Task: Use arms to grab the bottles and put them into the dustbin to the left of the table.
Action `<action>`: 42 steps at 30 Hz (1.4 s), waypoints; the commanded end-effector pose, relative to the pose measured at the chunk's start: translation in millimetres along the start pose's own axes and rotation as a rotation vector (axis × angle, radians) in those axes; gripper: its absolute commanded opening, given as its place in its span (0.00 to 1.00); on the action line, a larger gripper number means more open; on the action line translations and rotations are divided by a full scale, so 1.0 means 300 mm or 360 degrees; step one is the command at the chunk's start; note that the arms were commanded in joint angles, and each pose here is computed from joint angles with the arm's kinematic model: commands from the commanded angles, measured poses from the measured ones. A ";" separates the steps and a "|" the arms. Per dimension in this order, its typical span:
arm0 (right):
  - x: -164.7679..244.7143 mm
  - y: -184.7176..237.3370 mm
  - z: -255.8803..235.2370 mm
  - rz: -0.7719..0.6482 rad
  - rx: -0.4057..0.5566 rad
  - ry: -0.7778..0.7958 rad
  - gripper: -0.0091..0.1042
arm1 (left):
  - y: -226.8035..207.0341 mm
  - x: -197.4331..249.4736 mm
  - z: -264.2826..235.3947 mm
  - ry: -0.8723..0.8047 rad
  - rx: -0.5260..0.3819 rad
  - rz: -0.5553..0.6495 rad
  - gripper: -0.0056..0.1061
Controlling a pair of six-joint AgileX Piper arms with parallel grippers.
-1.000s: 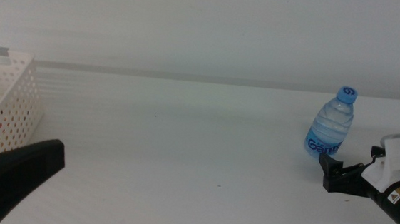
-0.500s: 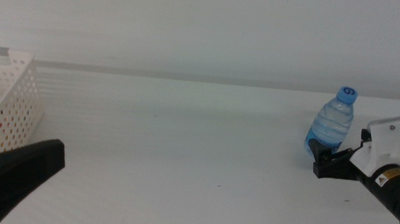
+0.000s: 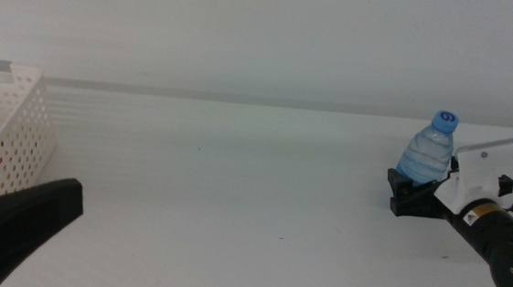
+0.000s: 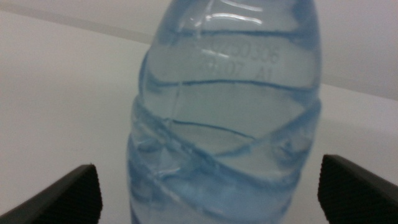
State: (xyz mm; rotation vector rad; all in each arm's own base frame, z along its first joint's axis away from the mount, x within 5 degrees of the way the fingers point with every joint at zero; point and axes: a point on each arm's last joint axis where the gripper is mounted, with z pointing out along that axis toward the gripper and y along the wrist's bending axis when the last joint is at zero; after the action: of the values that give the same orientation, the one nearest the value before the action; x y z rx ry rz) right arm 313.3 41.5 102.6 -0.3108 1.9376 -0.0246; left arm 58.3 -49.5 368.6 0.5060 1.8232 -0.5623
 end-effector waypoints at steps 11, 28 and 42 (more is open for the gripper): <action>-0.031 0.062 0.111 -0.0081 -0.0101 -0.0105 0.90 | -0.004 -0.009 -0.005 -0.0037 0.0016 0.0006 0.89; -0.295 0.378 0.146 -0.0124 -0.0593 -0.0222 0.07 | -0.004 -0.009 -0.005 -0.0037 0.0016 0.0006 0.89; -0.317 0.836 0.263 -0.0315 -0.0984 -0.0135 0.07 | -0.004 -0.009 -0.005 -0.0037 0.0016 0.0006 0.89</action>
State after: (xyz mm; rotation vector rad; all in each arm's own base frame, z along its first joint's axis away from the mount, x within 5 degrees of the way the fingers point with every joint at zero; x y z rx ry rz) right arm 365.1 306.0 110.5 -0.9006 1.8297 0.4369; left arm 58.3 -49.5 368.6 0.5060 1.8232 -0.5623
